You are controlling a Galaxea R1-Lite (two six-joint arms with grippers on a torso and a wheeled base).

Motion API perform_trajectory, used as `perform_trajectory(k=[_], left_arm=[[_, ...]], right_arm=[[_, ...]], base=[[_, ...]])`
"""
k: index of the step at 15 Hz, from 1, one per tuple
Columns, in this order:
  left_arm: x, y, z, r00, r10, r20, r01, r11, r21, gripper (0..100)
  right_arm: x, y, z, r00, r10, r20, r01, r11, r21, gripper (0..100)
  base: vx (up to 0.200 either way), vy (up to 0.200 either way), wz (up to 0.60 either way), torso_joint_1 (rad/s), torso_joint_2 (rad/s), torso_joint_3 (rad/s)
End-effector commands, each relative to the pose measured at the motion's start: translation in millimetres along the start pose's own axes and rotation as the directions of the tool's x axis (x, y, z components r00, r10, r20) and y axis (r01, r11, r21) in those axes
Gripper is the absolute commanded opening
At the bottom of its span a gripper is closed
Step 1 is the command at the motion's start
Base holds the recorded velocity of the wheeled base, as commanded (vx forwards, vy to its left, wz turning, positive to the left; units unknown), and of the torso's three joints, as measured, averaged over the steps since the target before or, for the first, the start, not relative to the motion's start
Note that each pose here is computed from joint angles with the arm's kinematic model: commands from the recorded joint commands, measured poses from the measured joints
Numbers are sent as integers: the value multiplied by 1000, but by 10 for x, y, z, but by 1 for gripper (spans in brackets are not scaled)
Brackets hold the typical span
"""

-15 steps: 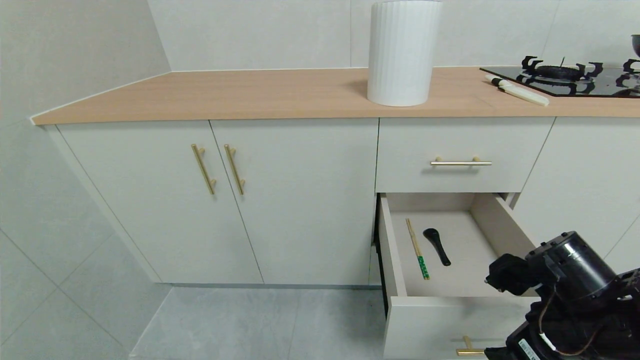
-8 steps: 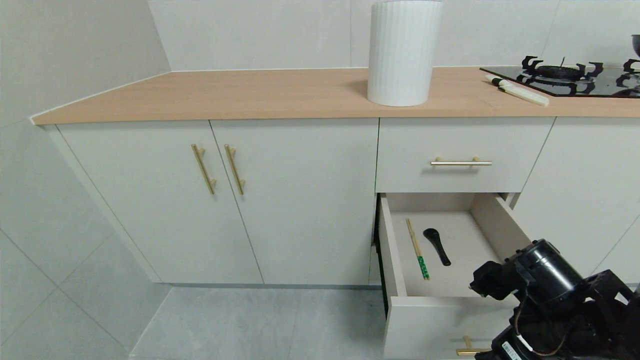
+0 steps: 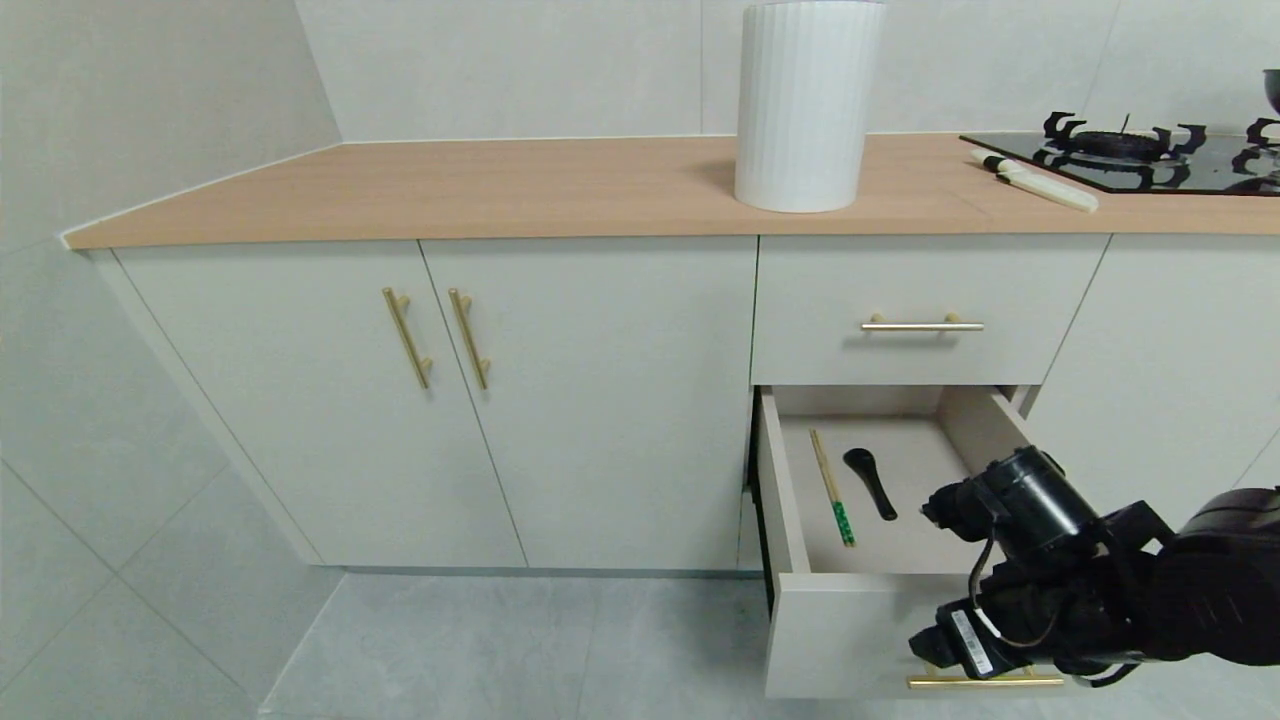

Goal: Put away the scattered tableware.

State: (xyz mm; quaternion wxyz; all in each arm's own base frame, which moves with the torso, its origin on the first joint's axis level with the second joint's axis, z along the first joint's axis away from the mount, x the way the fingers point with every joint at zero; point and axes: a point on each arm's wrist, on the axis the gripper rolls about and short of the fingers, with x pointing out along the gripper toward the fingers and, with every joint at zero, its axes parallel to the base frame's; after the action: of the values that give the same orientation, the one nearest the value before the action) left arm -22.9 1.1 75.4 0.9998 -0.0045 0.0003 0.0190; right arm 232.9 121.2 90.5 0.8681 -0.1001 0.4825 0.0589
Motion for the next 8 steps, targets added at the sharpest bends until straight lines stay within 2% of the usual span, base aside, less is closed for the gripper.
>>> perform_trajectory(k=[1,8], left_arm=[[1,0,-1,1000,0,-1,0,1000,0,100],[1,0,-1,1000,0,-1,0,1000,0,100]], right_arm=[[117,18,74,1000,-16,-15,16,999,37,100],[331,-111,387,997,-81,15,76,974,215,100]], base=[[0,0,0,0,0,0],[0,0,0,0,0,0]])
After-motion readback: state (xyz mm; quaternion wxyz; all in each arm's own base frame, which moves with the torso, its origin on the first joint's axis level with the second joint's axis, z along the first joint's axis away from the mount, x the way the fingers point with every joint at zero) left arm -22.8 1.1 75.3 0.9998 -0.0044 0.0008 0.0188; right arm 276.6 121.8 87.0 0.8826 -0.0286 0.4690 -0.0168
